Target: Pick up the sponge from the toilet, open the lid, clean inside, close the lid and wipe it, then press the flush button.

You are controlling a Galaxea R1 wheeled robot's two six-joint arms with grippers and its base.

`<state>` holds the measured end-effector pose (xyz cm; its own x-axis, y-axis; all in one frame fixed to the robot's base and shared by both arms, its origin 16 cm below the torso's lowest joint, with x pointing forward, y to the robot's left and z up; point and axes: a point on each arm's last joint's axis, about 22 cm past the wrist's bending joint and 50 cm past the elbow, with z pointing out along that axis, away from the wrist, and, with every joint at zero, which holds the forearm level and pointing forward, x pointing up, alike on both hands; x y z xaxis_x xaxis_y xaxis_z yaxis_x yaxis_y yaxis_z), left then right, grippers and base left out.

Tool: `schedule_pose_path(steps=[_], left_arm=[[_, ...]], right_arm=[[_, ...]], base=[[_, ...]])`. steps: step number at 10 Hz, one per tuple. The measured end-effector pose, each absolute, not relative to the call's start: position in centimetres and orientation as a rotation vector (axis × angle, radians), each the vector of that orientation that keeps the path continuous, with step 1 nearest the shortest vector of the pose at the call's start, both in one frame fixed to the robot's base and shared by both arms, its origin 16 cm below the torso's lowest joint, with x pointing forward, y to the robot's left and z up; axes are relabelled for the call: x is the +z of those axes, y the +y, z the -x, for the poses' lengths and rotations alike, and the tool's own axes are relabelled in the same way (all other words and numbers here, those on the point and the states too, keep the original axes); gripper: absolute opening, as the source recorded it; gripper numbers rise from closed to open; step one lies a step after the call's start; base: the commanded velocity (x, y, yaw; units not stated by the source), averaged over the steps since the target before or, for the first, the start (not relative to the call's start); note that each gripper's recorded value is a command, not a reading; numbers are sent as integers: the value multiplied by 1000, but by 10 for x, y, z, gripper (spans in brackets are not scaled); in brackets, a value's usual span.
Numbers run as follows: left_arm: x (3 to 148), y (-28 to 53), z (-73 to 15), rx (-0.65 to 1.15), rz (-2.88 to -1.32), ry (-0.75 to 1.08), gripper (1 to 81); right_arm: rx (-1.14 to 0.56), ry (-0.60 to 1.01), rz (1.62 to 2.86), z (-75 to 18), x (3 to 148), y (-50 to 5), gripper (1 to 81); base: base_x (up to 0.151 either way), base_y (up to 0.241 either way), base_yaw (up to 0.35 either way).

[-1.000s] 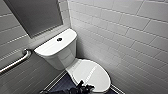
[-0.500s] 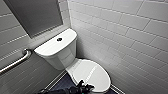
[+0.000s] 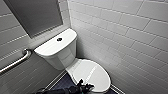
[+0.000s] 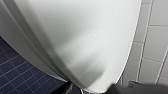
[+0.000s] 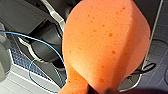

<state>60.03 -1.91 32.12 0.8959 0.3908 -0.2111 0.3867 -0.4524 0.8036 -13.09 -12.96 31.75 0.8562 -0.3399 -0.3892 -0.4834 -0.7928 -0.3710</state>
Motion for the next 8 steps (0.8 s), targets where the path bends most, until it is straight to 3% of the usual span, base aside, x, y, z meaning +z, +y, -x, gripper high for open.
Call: schedule_pose_path(steps=[8], left_arm=[[325,-21,-603,27,-2075,571,811]], right_arm=[[419,608,2560,130,318,-128,10]], base=[[0,0,0]])
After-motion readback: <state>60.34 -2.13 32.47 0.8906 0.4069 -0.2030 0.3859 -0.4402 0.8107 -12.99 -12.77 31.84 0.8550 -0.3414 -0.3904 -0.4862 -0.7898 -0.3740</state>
